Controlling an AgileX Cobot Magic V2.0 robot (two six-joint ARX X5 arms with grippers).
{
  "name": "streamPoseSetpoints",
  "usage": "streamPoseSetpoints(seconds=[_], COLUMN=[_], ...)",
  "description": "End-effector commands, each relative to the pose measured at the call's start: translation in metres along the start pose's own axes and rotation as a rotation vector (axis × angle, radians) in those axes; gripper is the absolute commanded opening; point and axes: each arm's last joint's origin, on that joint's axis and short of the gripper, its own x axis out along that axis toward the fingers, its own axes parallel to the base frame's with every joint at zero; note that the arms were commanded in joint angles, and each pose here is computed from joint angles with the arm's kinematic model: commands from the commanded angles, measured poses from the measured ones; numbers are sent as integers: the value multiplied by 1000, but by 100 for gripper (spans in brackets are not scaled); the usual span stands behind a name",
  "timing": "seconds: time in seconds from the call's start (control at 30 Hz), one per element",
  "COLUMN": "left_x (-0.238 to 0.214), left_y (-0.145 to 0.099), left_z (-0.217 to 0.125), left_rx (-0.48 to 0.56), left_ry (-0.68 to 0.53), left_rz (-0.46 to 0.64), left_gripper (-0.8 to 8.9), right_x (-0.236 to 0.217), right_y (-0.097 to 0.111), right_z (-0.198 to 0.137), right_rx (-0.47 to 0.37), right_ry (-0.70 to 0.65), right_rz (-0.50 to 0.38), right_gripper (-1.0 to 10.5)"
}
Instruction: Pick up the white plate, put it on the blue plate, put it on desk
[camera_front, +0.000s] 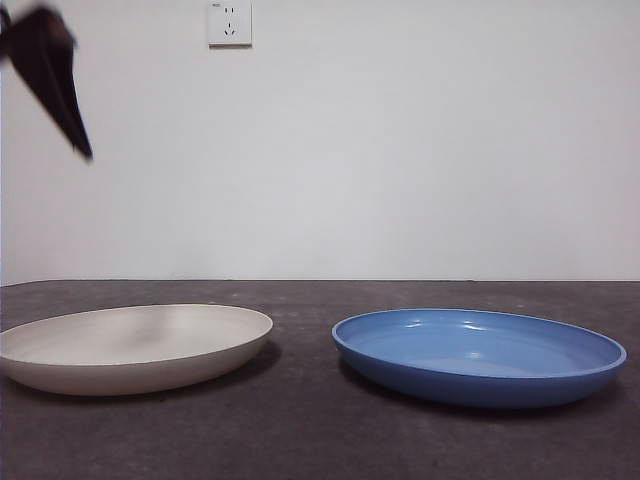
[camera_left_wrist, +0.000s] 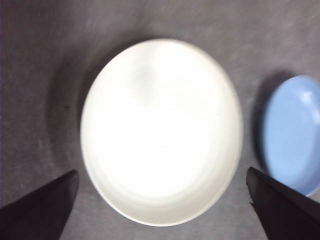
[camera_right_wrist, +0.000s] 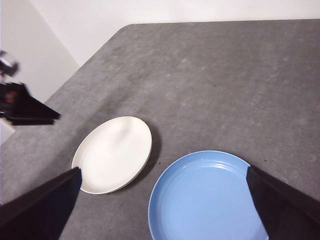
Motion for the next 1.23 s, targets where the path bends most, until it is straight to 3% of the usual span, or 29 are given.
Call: streamPoseSetpoints(seconds=[0.03, 0.53, 0.73, 1.0, 1.13, 1.23], left_x=[17, 78, 90, 98, 100, 105], left_y=[10, 45, 49, 52, 53, 56], left_z=[11, 25, 26, 25, 25, 24], left_rx=[31, -34, -47, -57, -64, -80], left_ry=[38, 141, 163, 181, 184, 204], left_rz=[5, 21, -50, -43, -32, -12], left_gripper=[623, 621, 611, 531, 371, 322], right_x=[-2, -2, -2, -2, -2, -2], right_y=[3, 2, 2, 2, 2, 2], right_z=[4, 3, 3, 3, 3, 3], right_rx=[-16, -14, -20, -19, -19, -19], right_ry=[-13, -1, -2, -1, 0, -1], right_rz=[8, 5, 5, 5, 5, 5], right_gripper=[590, 590, 590, 590, 590, 590])
